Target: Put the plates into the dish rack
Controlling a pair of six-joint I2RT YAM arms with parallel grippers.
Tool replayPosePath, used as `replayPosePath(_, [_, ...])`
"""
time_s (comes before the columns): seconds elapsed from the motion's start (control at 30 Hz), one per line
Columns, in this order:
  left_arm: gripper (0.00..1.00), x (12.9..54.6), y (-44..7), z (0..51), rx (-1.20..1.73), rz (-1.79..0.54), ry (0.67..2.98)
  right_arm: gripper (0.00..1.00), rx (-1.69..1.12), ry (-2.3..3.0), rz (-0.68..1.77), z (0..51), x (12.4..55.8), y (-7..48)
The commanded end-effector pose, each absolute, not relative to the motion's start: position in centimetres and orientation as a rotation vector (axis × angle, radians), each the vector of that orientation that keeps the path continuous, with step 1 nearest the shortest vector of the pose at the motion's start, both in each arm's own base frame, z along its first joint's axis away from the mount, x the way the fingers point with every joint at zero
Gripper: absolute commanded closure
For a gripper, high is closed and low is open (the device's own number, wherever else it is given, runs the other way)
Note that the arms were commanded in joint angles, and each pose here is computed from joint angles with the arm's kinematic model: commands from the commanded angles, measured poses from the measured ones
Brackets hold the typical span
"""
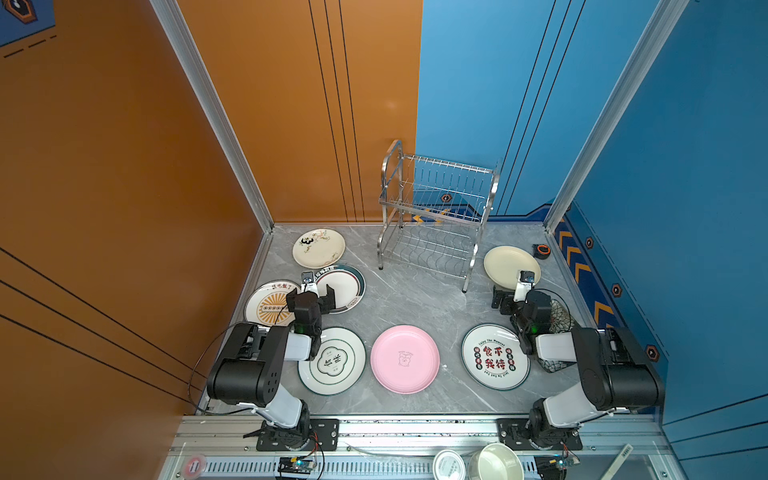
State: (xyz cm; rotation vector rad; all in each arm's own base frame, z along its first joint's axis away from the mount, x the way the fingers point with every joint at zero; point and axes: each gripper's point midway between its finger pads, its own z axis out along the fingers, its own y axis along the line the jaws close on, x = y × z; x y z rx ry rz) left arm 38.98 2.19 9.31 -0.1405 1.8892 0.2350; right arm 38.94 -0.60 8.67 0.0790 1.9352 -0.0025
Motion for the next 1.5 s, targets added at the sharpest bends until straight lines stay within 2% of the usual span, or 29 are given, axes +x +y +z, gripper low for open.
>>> replayPosePath(0.0, [0.02,39.2,1.5,11.0,-0.079,0.247,1.895,0.0,0.107,1.948,-0.022,11.1,39.5,-1.1])
replayPosePath(0.17, [0.02,40.5,-1.4,13.5,0.054,0.235,1.995,0.0,0.181,2.079,-0.026,13.2,39.2,-0.8])
replayPosePath(0.47, [0.0,46.1,-11.1,17.0,0.167,-0.153,2.079,0.0,0.178,2.07,0.071,18.0,38.7,4.2])
replayPosePath(0.7, [0.1,51.2,-17.4,18.2,0.282,-0.358,2.078,0.0,0.144,2.093,0.15,18.6,39.8,8.0])
replayPosePath(1.03, [0.25,55.6,-19.2,16.7,0.305,-0.408,2.094,0.03,0.137,2.089,0.172,18.6,42.0,10.5])
replayPosePath(1.33, [0.36,57.4,-19.2,16.1,0.291,-0.438,2.091,0.16,0.169,2.088,0.125,17.2,45.2,10.9])
replayPosePath(1.47, [0.46,57.5,-19.3,16.0,0.293,-0.453,2.092,0.25,0.182,2.087,0.109,16.6,45.8,10.8])
